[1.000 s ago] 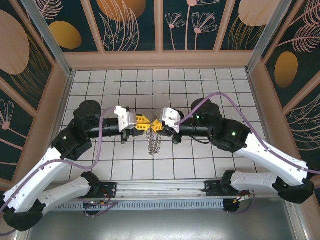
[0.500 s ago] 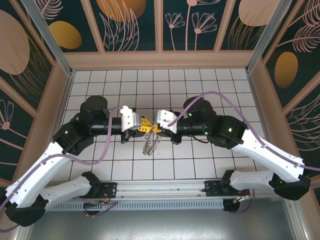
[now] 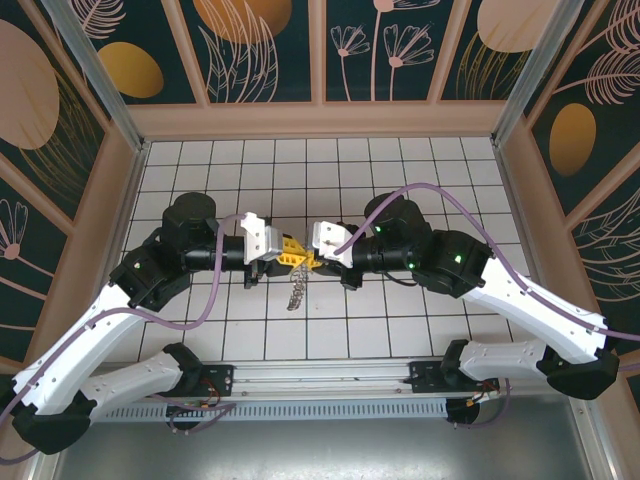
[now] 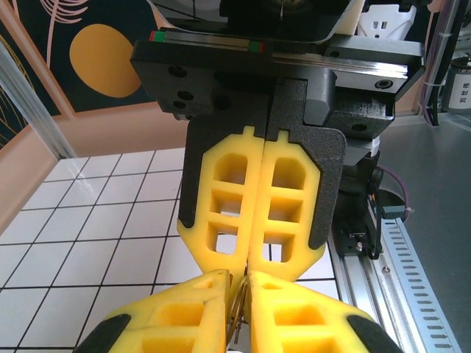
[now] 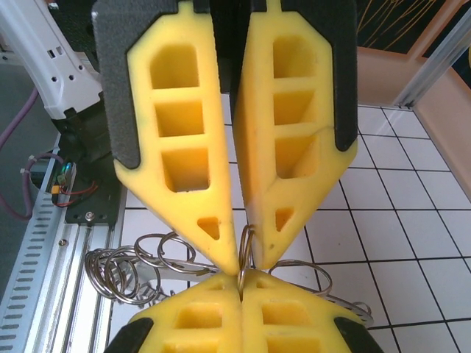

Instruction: Put the keys on the keyring

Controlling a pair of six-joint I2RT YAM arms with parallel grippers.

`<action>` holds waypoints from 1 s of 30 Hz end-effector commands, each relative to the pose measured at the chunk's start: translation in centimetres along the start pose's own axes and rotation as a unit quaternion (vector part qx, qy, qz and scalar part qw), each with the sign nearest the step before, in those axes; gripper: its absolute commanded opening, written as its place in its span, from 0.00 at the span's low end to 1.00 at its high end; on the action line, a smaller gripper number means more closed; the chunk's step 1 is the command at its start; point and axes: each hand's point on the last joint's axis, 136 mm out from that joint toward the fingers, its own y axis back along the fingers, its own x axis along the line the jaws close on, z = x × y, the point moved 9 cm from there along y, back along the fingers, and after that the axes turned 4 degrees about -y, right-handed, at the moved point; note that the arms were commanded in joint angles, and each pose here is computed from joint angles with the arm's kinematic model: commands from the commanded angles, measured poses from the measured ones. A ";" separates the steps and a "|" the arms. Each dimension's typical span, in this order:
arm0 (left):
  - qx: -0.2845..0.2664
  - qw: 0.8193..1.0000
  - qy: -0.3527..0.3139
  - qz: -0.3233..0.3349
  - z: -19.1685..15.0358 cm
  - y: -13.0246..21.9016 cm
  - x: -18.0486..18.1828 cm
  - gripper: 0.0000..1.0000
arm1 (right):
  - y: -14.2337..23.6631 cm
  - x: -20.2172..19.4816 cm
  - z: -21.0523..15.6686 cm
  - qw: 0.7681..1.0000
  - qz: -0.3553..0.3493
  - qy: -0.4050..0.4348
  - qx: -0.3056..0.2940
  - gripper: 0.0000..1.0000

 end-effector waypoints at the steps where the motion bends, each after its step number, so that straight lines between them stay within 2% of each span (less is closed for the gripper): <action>1: -0.014 0.999 0.005 -0.032 -0.2 -0.4 -0.4 0.13 | 0.9 -0.5 2.0 0.999 -0.019 0.017 -0.048 0.00; 4: -0.016 0.999 0.003 -0.031 -0.3 -0.5 -0.4 0.11 | 1.0 -0.5 2.1 0.998 -0.019 0.016 -0.052 0.00; 6: -0.017 0.999 0.003 -0.032 -0.4 -0.5 -0.4 0.00 | 1.1 -0.5 2.2 0.998 -0.019 0.016 -0.055 0.00; 10: -0.027 0.999 -0.002 -0.023 -0.1 -0.3 -0.4 0.00 | 1.2 -0.5 2.2 0.998 -0.019 0.014 -0.060 0.00; 16: -0.109 0.994 -0.018 -0.008 1.8 0.9 -1.0 0.00 | 1.2 -0.1 1.1 0.997 -0.023 -0.003 -0.072 0.00; 20: -0.169 0.985 -0.028 -0.010 3.1 1.5 -1.2 0.00 | 1.9 0.4 0.6 0.994 -0.024 -0.010 -0.111 0.14; 26: -0.196 0.980 -0.018 -0.024 2.6 1.1 -1.3 0.00 | 2.3 0.8 0.5 0.991 -0.019 -0.013 -0.132 0.19; 30: -0.200 0.979 -0.014 -0.022 2.4 1.1 -1.3 0.00 | 2.2 0.8 0.4 0.990 -0.017 -0.011 -0.138 0.15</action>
